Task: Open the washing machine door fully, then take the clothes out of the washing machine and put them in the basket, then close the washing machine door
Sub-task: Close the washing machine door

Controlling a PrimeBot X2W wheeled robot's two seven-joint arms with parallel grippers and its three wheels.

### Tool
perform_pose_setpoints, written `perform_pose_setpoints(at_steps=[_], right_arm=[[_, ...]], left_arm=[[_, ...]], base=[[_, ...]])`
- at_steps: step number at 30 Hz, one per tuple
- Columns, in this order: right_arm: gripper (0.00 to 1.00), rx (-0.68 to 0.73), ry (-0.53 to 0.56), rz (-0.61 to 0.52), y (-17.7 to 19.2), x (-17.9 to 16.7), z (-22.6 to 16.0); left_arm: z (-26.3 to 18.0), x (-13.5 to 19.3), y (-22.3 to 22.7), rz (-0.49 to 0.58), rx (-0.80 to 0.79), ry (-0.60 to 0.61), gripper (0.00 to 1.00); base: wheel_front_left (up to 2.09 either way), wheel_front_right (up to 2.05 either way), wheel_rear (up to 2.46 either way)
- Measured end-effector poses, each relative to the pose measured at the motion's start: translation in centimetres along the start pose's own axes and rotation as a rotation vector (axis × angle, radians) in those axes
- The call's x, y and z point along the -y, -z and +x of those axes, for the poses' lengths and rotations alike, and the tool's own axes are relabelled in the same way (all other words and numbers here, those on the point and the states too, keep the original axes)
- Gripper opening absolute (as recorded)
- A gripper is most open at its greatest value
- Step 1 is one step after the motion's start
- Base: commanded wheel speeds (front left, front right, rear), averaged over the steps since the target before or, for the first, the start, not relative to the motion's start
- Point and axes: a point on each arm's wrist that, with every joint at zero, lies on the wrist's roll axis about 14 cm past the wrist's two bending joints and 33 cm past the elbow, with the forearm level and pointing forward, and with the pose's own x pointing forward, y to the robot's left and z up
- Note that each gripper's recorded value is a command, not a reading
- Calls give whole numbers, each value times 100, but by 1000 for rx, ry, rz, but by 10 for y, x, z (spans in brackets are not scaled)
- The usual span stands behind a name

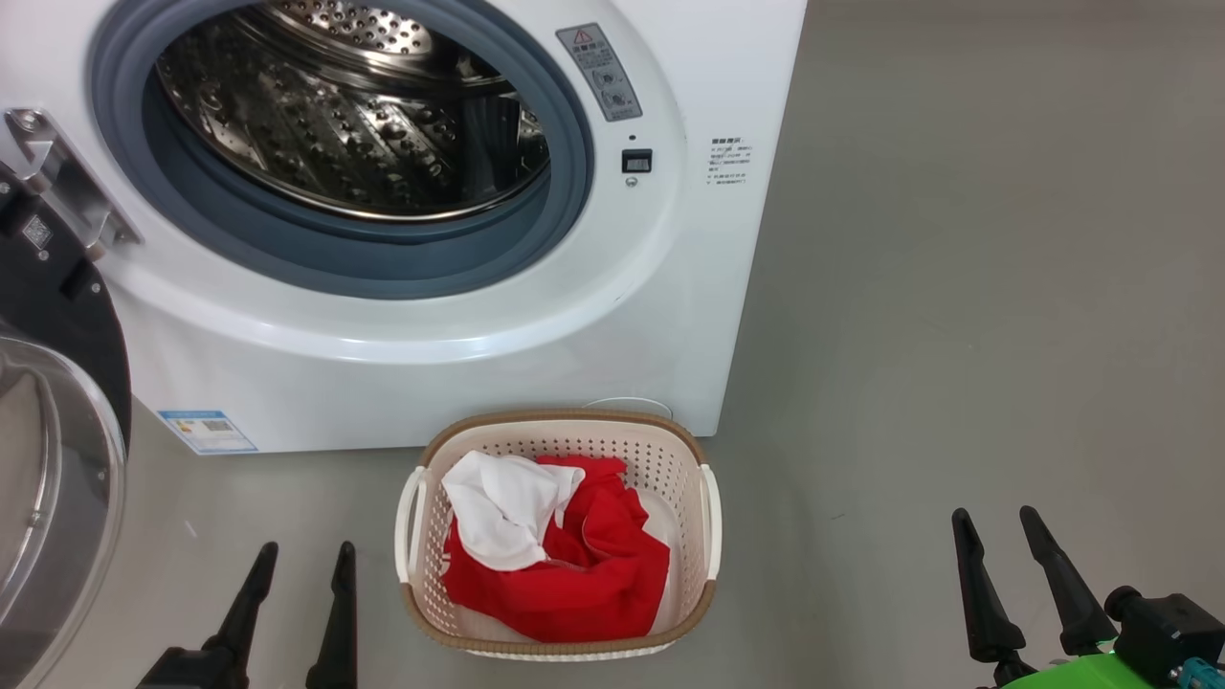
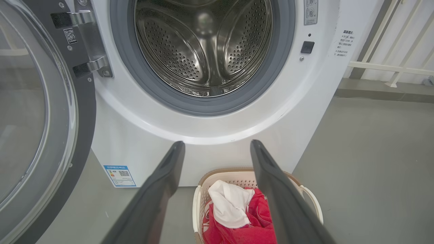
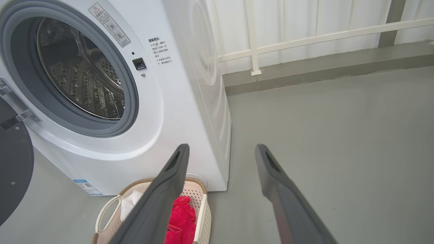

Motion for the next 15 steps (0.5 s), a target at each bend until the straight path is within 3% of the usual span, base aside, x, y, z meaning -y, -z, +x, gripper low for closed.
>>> perform_pose_setpoints(at_steps=[15], right_arm=[[100,-5,-26,-8,1,-8,3]], left_arm=[[-4,-5,-2,-5,8,-20,100]], base=[[0,0,0]])
